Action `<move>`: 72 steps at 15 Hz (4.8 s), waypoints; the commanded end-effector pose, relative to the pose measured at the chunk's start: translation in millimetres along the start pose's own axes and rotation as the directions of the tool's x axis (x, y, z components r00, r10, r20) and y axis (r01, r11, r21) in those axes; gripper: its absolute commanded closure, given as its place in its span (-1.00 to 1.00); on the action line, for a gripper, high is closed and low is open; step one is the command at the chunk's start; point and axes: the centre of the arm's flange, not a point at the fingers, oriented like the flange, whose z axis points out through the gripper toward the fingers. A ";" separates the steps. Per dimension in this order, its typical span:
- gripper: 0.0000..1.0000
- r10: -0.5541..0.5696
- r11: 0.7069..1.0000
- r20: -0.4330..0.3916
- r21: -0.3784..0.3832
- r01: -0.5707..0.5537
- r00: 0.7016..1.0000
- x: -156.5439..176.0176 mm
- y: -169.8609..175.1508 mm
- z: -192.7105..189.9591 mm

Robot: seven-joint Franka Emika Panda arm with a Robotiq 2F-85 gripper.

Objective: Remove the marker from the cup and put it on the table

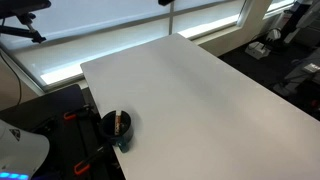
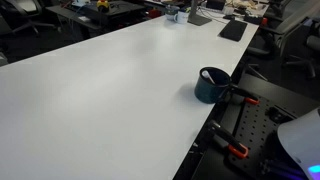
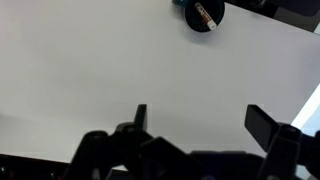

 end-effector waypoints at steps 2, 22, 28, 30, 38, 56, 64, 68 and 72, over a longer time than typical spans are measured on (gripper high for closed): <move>-1.00 -0.013 1.000 0.000 -0.017 0.013 1.000 -5.0 -4.1 7.1; -1.00 -0.481 0.867 0.141 -0.070 0.493 0.865 -63.2 -58.9 171.0; -1.00 -0.483 0.867 0.151 -0.054 0.495 0.863 -49.7 -50.7 166.4; -1.00 -0.485 0.866 0.150 -0.055 0.497 0.861 -49.7 -50.8 165.8; -1.00 -0.528 0.834 0.190 -0.068 0.548 0.827 -52.9 -56.4 264.0; -1.00 -0.676 0.730 0.258 0.110 0.674 0.690 -70.9 -93.3 330.5; -1.00 -0.635 0.767 0.185 0.038 0.640 0.750 -51.7 -112.1 332.2; -1.00 -0.624 0.775 0.255 0.082 0.627 0.738 -51.1 -114.3 324.2; -1.00 -0.642 0.764 0.311 0.177 0.621 0.701 -5.7 -83.3 339.5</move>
